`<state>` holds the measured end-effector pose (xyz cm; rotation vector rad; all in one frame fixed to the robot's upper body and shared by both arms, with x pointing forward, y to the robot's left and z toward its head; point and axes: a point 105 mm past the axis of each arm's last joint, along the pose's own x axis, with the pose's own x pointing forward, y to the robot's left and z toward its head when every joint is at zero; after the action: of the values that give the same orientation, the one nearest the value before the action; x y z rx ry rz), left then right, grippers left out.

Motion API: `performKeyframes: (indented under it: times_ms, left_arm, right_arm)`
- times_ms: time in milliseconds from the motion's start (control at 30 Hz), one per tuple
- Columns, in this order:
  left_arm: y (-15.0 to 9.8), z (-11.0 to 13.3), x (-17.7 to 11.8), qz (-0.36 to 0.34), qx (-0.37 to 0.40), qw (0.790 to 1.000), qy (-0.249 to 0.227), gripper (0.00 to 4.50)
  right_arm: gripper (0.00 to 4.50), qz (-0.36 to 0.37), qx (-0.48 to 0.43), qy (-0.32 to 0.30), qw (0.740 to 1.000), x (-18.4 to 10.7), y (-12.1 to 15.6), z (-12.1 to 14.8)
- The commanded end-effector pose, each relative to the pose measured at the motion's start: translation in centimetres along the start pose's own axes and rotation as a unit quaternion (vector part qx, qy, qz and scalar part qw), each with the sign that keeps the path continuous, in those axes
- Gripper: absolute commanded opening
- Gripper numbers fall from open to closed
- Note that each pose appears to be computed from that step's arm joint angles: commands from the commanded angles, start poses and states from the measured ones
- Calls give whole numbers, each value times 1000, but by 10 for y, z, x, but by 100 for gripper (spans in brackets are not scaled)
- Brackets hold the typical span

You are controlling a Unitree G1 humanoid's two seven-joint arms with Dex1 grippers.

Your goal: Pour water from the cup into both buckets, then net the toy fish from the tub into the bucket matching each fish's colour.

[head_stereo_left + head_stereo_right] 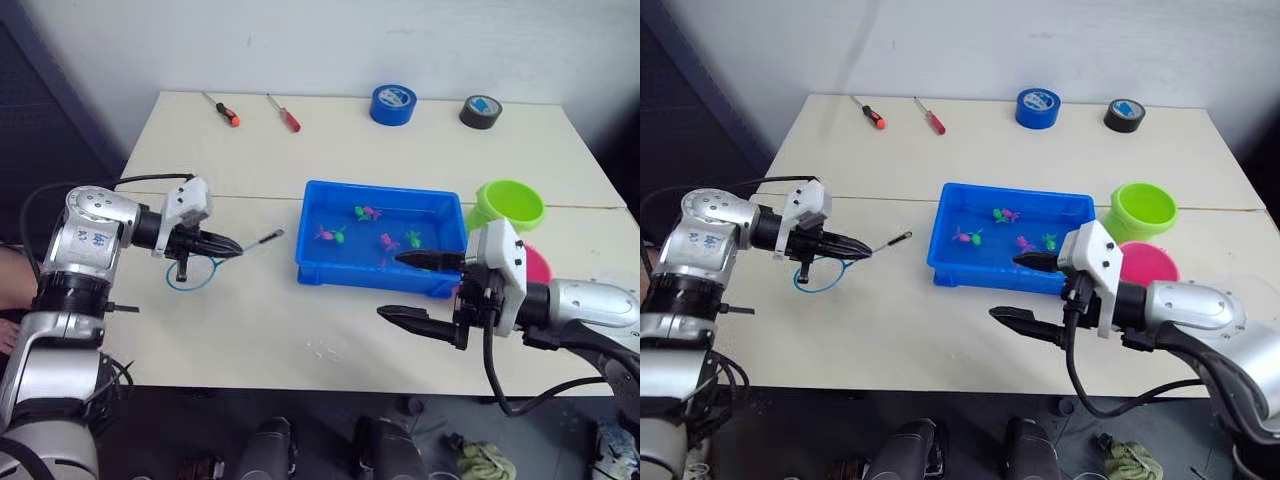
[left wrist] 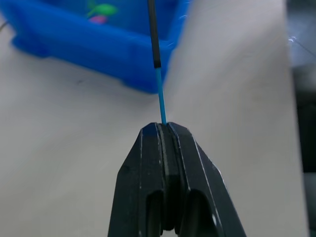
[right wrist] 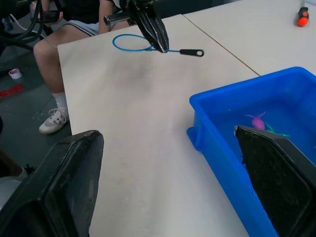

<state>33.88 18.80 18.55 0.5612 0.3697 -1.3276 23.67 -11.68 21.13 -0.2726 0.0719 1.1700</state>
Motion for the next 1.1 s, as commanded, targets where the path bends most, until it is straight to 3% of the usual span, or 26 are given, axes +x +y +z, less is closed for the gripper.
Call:
performKeyframes:
  times_ms: [33, 133, 300, 400, 500, 867, 900, 967, 1067, 1100]
  left_arm:
    - [-40, 47, 35, -81, 105, 991, -16, 5]
    - [-53, 59, 62, -103, 141, 984, -23, 5]
    - [-57, 66, 77, -108, 173, 979, -27, 5]
    - [-59, 70, 81, -112, 186, 976, -31, 0]
    - [-61, 72, 81, -113, 190, 974, -37, 0]
    - [-61, 81, 81, -111, 189, 974, -59, 0]
    - [-61, 81, 81, -110, 189, 974, -59, 0]
    - [-61, 82, 81, -109, 190, 974, -61, 0]
    - [-62, 94, 78, -115, 159, 976, -99, 0]
    - [-60, 96, 77, -112, 153, 976, -103, 0]
  right_arm:
    - [450, 25, -31, 0, 999, 2, -5, 11]
    - [450, 49, -39, 5, 998, 15, -6, 10]
    - [450, 67, -47, 30, 996, 32, -9, -1]
    - [365, 79, -52, 40, 995, 40, -8, -7]
    - [233, 80, -57, 41, 994, 46, -8, -9]
    - [233, 90, -60, 38, 993, 55, -6, -11]
    - [190, 89, -60, 35, 994, 55, -7, -10]
    - [147, 87, -61, 32, 994, 55, -7, -9]
    - [4, 86, -91, 48, 991, 53, -8, -13]
    - [4, 86, -91, 43, 991, 52, -7, -11]
